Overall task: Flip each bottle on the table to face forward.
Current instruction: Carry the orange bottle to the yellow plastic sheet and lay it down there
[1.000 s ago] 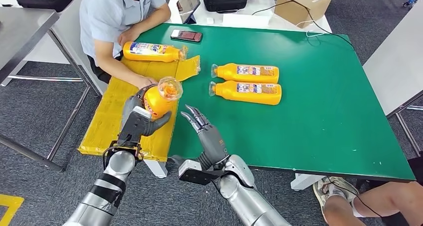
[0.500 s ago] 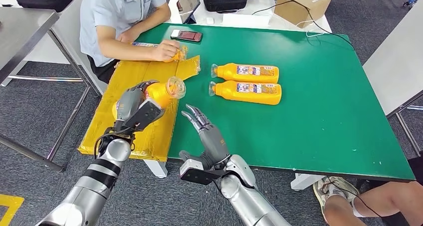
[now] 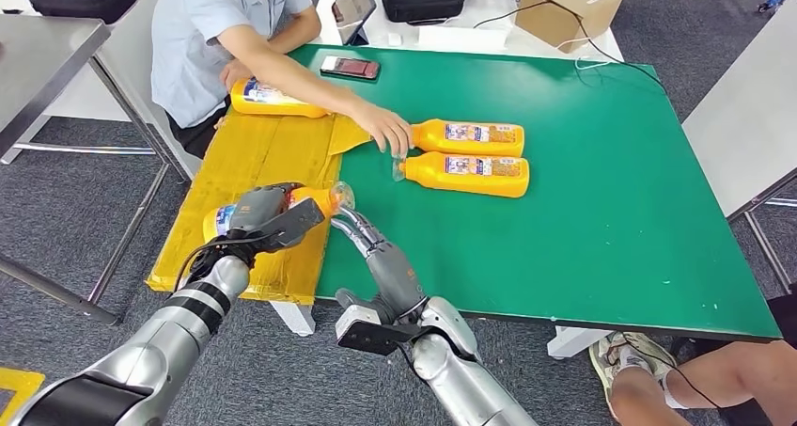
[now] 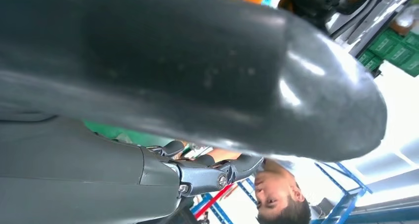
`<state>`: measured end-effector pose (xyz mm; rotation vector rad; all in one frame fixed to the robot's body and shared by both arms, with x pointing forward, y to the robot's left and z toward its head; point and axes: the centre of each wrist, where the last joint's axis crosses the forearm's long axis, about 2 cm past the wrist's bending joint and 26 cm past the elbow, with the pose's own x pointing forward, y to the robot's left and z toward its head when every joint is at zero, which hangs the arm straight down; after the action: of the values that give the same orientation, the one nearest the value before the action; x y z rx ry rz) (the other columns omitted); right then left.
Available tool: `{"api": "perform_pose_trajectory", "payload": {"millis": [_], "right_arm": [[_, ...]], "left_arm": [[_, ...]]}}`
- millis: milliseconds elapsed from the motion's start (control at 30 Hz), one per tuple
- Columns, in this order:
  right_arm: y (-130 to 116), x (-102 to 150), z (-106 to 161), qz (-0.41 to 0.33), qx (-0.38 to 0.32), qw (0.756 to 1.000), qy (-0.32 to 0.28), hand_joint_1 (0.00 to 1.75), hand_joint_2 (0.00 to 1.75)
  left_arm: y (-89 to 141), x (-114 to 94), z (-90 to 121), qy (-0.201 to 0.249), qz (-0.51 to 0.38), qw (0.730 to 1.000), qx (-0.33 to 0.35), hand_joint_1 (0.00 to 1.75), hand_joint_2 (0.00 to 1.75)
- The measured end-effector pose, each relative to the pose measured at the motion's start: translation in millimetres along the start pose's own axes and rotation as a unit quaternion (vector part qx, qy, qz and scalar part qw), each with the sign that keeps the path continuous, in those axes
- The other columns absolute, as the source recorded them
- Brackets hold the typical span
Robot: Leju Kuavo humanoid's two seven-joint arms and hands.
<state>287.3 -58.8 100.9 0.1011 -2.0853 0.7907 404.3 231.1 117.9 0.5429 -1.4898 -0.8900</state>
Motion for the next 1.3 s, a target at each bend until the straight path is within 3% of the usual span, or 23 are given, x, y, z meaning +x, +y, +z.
{"api": "perform_pose_trajectory", "payload": {"millis": [300, 433, 467, 667, 900, 1067, 1200, 1300], "right_arm": [[3, 4, -1, -0.017, 0.003, 1.0, -0.007, 0.0, 0.0], [3, 4, -1, -0.018, 0.002, 1.0, -0.009, 0.0, 0.0], [3, 4, -1, -0.018, 0.001, 1.0, -0.008, 0.0, 0.0], [4, 2, 1, -0.02, 0.002, 1.0, -0.009, 0.0, 0.0], [6, -1, 4, -0.019, 0.006, 1.0, -0.009, 0.0, 0.0], [8, -2, 6, -0.019, 0.008, 1.0, -0.006, 0.0, 0.0], [8, -3, 7, -0.018, 0.006, 1.0, -0.004, 0.0, 0.0], [8, -4, 7, -0.018, 0.002, 1.0, -0.006, 0.0, 0.0]], "left_arm": [[-3, -10, -2, 0.03, -0.03, 0.998, -0.037, 1.7, 1.75], [-3, -13, -2, 0.036, -0.032, 0.998, -0.043, 0.12, 1.75], [-4, -13, -1, 0.038, -0.03, 0.998, -0.046, 0.03, 1.75], [-14, -21, 7, 0.012, 0.007, 0.997, -0.078, 0.0, 1.75], [-30, -15, 14, -0.053, 0.107, 0.99, -0.075, 0.0, 1.75], [-34, -12, 18, -0.066, 0.136, 0.986, -0.067, 0.0, 1.75], [-37, -11, 23, -0.089, 0.171, 0.981, -0.037, 0.0, 1.75], [-38, -3, 28, -0.122, 0.259, 0.958, 0.008, 0.0, 1.75]]}}
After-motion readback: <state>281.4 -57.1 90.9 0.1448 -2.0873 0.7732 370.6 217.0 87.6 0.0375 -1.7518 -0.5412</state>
